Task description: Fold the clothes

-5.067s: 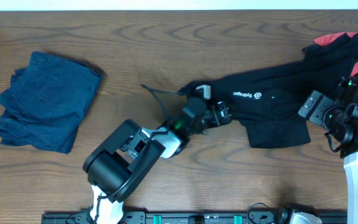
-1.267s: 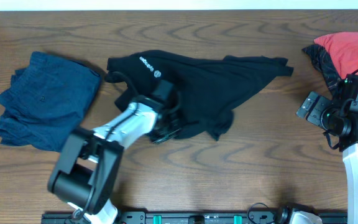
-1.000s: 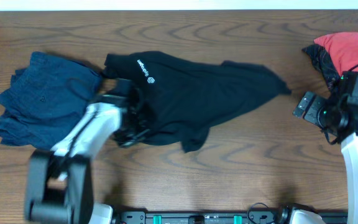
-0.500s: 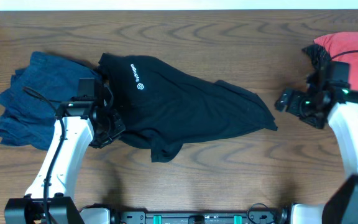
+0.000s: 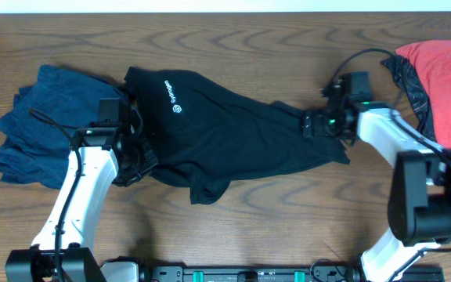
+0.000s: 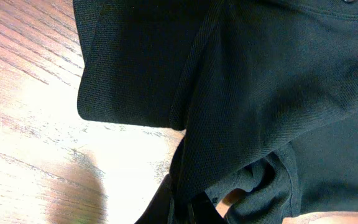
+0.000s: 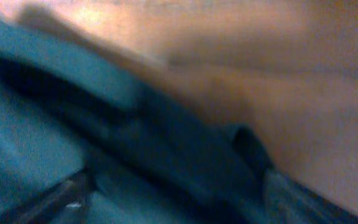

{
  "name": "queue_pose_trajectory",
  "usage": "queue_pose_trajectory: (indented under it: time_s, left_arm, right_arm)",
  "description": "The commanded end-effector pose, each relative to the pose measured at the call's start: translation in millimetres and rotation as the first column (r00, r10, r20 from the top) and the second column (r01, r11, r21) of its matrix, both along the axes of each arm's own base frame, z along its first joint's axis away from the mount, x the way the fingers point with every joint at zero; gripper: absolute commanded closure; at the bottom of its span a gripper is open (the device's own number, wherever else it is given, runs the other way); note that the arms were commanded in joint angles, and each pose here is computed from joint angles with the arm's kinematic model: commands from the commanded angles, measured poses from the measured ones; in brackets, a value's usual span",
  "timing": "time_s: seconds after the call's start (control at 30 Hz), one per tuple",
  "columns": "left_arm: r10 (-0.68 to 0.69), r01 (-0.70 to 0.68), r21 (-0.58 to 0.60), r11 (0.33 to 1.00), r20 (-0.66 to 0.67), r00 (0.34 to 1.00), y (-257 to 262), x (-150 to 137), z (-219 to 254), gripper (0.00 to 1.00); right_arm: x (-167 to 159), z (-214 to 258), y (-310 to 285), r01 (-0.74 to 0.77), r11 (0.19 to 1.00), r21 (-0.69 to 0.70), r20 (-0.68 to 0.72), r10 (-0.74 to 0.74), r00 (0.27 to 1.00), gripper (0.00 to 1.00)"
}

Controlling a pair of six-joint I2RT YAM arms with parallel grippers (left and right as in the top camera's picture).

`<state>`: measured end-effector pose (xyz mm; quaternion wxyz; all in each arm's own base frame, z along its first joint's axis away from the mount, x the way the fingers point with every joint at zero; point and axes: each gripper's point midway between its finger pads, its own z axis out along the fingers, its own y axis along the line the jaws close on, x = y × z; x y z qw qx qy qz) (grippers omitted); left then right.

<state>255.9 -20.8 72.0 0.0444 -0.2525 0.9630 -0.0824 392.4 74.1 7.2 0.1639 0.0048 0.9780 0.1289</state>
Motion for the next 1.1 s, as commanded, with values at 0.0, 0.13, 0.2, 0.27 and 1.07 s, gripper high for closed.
queue_pose_trajectory:
  time_s: [0.0,0.13,0.2,0.27,1.07]
  left_arm:
    - [-0.008,0.008,0.024,1.000,-0.005,1.000,4.3,-1.4,-1.7,0.94]
    - [-0.008,0.008,0.023,1.000,-0.007,1.000,4.3,-1.9,-1.8,0.94]
    - [-0.008,0.008,0.023,1.000,-0.007,1.000,4.3,-1.9,-1.8,0.94]
    - [-0.008,0.008,0.023,1.000,-0.006,1.000,4.4,-1.8,-1.8,0.94]
    - [-0.007,0.002,0.034,0.999,0.137,0.991,6.3,32.8,4.8,0.94]
  right_arm:
    - [-2.4,-23.8,22.3,-0.063,0.998,0.007,-0.023,0.063,0.998,0.44]
    - [17.1,-20.1,13.1,0.035,0.998,-0.052,0.046,-0.033,0.998,0.99]
    - [33.4,-7.4,-0.6,0.119,0.989,-0.083,0.113,-0.109,0.988,0.99]
    - [52.9,15.0,-19.9,0.211,0.971,-0.112,0.203,-0.186,0.961,0.99]
    - [-34.1,40.1,-108.9,0.394,0.874,-0.283,-0.072,-0.429,0.900,0.01]
